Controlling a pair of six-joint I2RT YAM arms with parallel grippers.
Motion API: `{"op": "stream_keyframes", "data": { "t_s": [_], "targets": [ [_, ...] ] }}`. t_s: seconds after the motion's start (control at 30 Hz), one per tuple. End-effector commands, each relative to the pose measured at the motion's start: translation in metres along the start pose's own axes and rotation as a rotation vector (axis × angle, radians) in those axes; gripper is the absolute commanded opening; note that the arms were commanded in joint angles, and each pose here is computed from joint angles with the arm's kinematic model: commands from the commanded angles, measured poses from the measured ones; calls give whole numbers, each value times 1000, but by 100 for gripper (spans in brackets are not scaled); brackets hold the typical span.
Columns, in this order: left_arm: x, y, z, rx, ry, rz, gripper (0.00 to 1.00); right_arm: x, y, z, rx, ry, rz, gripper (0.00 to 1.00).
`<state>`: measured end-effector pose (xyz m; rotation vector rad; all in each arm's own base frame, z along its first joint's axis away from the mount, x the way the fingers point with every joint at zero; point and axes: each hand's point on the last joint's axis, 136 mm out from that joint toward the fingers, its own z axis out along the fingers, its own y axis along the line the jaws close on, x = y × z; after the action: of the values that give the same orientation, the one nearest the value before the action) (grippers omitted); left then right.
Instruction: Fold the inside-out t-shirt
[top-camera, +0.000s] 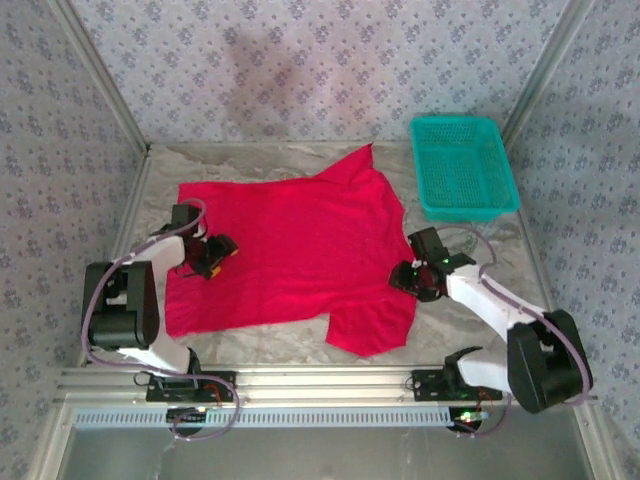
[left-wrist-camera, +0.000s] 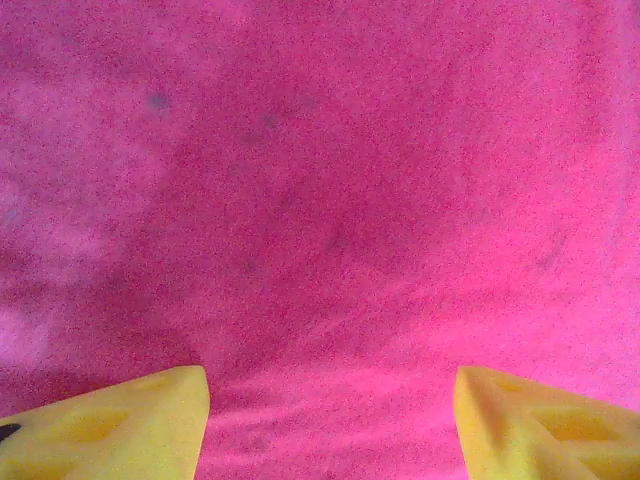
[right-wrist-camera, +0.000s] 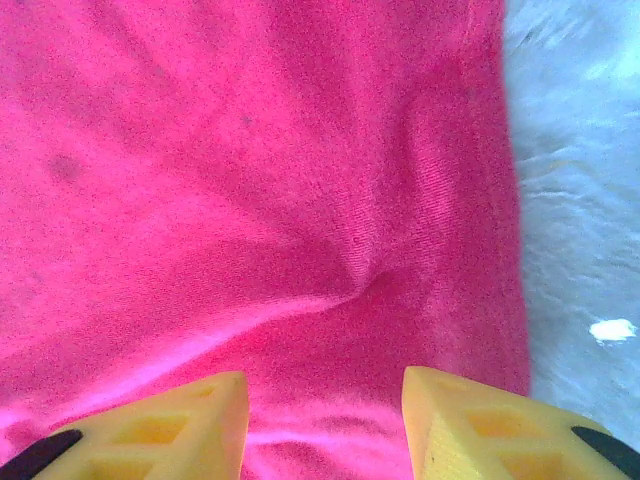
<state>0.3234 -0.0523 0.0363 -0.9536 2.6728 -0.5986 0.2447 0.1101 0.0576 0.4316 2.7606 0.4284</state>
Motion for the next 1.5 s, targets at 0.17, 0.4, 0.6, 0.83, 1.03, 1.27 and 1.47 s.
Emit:
{"op": "stream_keyframes", "data": {
  "t_s": [0.17, 0.4, 0.6, 0.83, 1.03, 1.27, 1.47],
  "targets": [
    [-61, -47, -47, 22, -215, 92, 78, -105, 99, -39, -149, -305, -118, 48],
    [-80, -79, -49, 100, -253, 102, 77, -201, 177, 22, -135, -344, -212, 43],
    [-73, -81, -35, 127, -206, 119, 69, -245, 197, 89, -105, -272, -151, 42],
    [-66, -77, -30, 124, -179, 123, 66, -272, 196, 126, -92, -264, -99, 43],
    [-66, -78, -31, 129, -173, 127, 65, -276, 191, 149, -102, -251, -54, 44],
    [-66, -77, -30, 124, -172, 129, 63, -276, 193, 169, -121, -232, -25, 38],
    [-65, -76, -28, 121, -166, 129, 62, -276, 194, 171, -121, -228, -18, 18]
  ]
}}
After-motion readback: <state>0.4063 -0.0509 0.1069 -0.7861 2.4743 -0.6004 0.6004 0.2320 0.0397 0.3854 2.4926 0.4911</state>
